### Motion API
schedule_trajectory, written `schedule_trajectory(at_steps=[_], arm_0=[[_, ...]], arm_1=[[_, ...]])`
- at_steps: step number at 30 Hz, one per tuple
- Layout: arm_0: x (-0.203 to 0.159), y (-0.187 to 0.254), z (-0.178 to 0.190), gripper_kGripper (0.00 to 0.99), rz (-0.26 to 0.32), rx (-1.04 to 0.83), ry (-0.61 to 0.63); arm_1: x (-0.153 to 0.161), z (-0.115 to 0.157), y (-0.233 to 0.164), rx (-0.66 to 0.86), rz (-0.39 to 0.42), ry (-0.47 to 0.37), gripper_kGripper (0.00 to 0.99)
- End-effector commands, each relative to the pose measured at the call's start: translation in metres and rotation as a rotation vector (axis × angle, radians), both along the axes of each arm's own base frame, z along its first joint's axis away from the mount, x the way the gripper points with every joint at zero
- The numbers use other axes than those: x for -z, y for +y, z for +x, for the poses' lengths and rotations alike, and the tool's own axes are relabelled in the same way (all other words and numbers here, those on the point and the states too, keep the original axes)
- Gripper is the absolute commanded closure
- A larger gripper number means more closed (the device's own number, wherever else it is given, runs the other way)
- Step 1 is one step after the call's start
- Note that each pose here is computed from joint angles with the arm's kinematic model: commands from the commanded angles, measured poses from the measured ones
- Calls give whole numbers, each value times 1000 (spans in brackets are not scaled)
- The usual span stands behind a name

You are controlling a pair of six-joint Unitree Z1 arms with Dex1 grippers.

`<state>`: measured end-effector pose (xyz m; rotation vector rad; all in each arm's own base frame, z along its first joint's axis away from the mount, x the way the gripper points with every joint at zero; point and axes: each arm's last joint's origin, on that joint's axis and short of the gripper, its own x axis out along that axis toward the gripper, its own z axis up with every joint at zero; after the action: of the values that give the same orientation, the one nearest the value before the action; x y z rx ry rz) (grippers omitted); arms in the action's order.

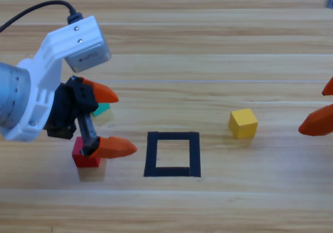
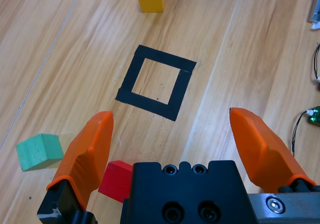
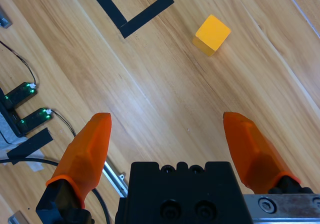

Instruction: Stack the blocks in the rectangular block: red at the bottom, yellow in the middle, green on top

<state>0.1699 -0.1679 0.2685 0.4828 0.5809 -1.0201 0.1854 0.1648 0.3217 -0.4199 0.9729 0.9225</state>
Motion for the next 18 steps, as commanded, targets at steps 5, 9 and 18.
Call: schedule_trajectory(at_steps=[5,9,18], arm_0=[[0,-1,3,0,12,-26,4],[0,-1,3,0,13,-27,4],[0,-1,4,0,15,-40,9]], arm_1=[[21,6,11,-18,-48,37,10],[24,9,13,1,-43,35,10],[47,45,32,269,-145,35,11]])
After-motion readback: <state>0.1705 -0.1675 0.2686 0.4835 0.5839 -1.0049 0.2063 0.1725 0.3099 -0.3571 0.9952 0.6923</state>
